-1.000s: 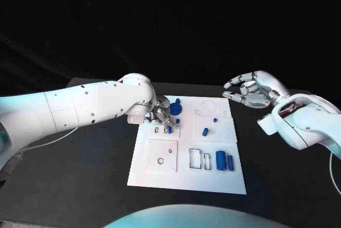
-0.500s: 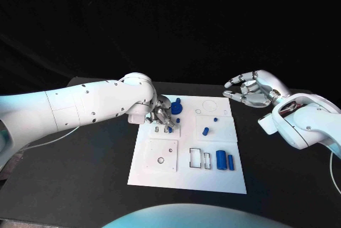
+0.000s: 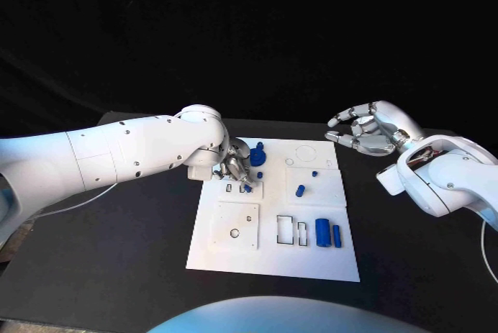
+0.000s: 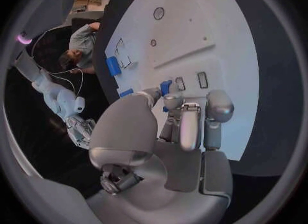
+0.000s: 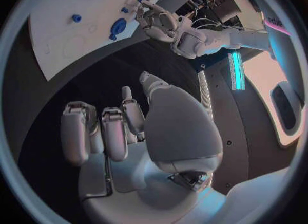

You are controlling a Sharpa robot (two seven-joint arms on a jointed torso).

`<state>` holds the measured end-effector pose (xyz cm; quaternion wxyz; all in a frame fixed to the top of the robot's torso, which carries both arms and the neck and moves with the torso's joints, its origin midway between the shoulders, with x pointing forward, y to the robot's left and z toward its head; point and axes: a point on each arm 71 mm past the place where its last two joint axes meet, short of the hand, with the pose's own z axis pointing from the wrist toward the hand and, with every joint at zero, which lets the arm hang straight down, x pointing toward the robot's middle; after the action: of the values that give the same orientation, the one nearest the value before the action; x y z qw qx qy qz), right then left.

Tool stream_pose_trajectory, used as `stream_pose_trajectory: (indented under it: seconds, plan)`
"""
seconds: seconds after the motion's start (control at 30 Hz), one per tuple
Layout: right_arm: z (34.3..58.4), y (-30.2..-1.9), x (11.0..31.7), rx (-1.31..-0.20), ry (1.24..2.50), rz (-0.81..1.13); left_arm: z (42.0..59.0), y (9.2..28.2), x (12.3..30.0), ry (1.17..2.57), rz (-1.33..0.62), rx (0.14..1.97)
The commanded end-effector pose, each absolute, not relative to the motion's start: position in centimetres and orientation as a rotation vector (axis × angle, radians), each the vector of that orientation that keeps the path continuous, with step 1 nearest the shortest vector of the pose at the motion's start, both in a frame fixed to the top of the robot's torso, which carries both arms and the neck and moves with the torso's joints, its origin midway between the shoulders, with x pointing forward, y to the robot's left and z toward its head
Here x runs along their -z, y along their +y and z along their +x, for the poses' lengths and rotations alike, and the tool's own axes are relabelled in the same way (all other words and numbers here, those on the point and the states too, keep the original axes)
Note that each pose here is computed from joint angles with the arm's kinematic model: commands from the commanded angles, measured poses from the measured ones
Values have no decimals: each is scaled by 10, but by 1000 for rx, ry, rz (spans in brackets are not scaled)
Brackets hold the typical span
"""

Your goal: Assemble the parts on the task board

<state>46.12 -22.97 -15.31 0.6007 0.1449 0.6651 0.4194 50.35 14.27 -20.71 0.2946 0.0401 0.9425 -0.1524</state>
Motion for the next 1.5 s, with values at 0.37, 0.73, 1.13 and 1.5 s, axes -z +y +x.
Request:
stream_pose_trajectory:
  seconds: [0.37, 0.73, 1.13, 1.5]
  plan:
    - [462, -230, 152, -973, 1530, 325, 498, 141, 207, 2541, 18, 499]
    - [463, -233, 152, -965, 1520, 329, 493, 156, 200, 2482, -137, 576]
    - [462, -238, 152, -955, 1518, 336, 478, 177, 200, 2243, -216, 551]
    - [462, -241, 152, -949, 1520, 339, 469, 184, 211, 2142, -218, 513]
